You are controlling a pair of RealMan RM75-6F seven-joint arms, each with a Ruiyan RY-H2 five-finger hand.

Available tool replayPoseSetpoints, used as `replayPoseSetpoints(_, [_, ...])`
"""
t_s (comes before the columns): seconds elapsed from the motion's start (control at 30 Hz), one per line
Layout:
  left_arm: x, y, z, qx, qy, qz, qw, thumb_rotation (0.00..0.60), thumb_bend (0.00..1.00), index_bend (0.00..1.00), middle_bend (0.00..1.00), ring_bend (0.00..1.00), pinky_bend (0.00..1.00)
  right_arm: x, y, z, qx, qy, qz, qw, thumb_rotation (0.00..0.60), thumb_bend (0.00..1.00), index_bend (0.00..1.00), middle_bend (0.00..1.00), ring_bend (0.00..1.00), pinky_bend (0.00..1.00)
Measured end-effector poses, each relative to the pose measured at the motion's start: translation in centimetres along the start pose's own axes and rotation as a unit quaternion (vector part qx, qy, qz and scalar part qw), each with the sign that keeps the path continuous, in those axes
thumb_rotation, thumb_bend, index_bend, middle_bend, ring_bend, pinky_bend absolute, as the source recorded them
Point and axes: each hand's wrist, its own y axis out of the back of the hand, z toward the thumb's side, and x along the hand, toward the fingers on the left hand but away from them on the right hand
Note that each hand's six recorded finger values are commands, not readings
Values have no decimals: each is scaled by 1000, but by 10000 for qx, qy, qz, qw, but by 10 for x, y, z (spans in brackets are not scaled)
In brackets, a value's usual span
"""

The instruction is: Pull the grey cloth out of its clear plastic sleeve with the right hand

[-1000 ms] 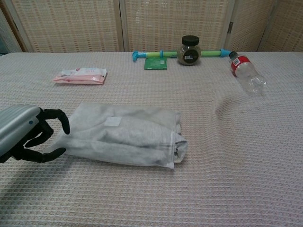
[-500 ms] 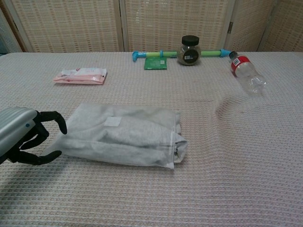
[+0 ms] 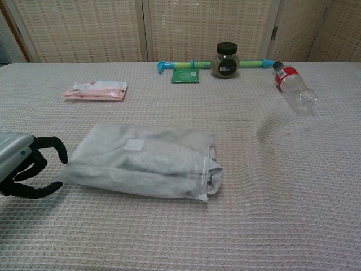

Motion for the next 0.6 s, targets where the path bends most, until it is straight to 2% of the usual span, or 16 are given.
replayPoseSetpoints(0.07, [1,0,0,7,-15,20,10000,599,346,566,1000,1000,1000,0,0,1,7,5,4,10000,600,125,0,0,0,0])
replayPoseSetpoints(0.37, [3,-5,1,47,-72,19,10000,600,612,687,1000,1000,1000,-1,-4,5,32,92,38,9999,600,126,0,0,0,0])
replayPoseSetpoints(0.53, [5,-3,3,47,-126,111,9998,600,660,726,1000,1000,1000,-13,-16,20,-81,377,176,9991,600,125,0,0,0,0])
replayPoseSetpoints(0.6, [4,-2,5,36,-182,144,9997,600,665,732,1000,1000,1000,-21,-21,29,-156,533,212,9982,600,127,41,0,0,0])
